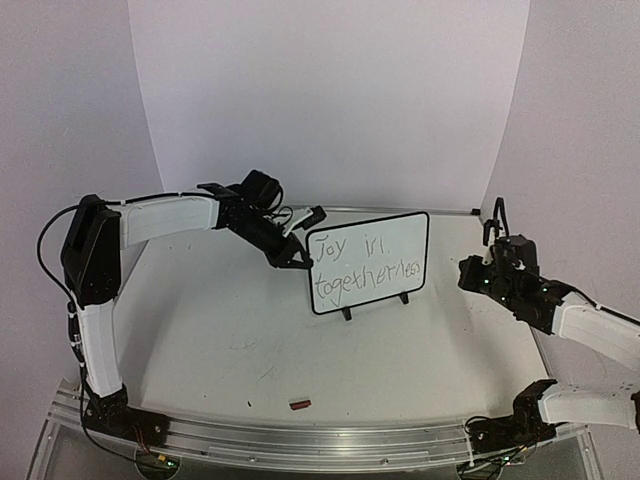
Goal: Write a sentence on the whiteboard
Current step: Write a sentence on the whiteboard, then pick up the pen cap from the corner of the board.
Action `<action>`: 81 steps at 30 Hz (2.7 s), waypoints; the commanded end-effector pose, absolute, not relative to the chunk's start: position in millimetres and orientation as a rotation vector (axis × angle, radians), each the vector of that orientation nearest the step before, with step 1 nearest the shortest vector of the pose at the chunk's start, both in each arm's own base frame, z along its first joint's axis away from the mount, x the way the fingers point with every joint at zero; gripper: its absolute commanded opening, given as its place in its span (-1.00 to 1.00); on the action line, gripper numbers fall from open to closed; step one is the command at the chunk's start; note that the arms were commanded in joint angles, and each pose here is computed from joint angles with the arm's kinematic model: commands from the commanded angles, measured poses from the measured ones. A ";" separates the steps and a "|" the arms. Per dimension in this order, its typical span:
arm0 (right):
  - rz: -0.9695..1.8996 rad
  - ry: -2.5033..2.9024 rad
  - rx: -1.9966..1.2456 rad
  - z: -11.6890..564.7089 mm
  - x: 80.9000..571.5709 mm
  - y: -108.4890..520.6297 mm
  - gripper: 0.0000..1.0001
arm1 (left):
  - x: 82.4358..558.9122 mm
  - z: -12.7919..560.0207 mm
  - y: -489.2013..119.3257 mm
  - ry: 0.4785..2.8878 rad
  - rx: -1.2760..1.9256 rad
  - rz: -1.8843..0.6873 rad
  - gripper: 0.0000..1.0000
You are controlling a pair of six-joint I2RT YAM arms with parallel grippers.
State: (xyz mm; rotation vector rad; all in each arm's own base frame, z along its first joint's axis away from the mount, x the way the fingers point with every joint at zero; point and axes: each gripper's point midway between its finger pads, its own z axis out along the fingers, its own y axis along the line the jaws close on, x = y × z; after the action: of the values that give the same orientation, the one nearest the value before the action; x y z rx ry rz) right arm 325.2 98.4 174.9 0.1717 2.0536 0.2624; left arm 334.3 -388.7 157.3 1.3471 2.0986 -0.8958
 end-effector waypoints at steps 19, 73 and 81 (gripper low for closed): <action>0.330 2.036 0.091 208.4 300.0 99.9 -1.00 | 327.8 189.8 -346.5 2.097 1.121 -0.759 -0.45; 1.134 2.337 -0.014 147.0 221.6 192.4 -1.00 | 81.5 46.1 -372.4 2.260 1.360 -0.557 -0.08; 1.133 2.345 -0.012 143.3 222.5 193.1 -1.00 | 71.3 22.7 -369.4 2.313 1.398 -0.538 -0.32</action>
State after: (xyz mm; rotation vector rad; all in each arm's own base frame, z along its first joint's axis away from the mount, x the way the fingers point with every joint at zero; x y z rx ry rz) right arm 219.3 188.0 135.5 0.0079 2.3794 1.1054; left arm 75.4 -360.3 22.8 1.3762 2.3249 -0.5198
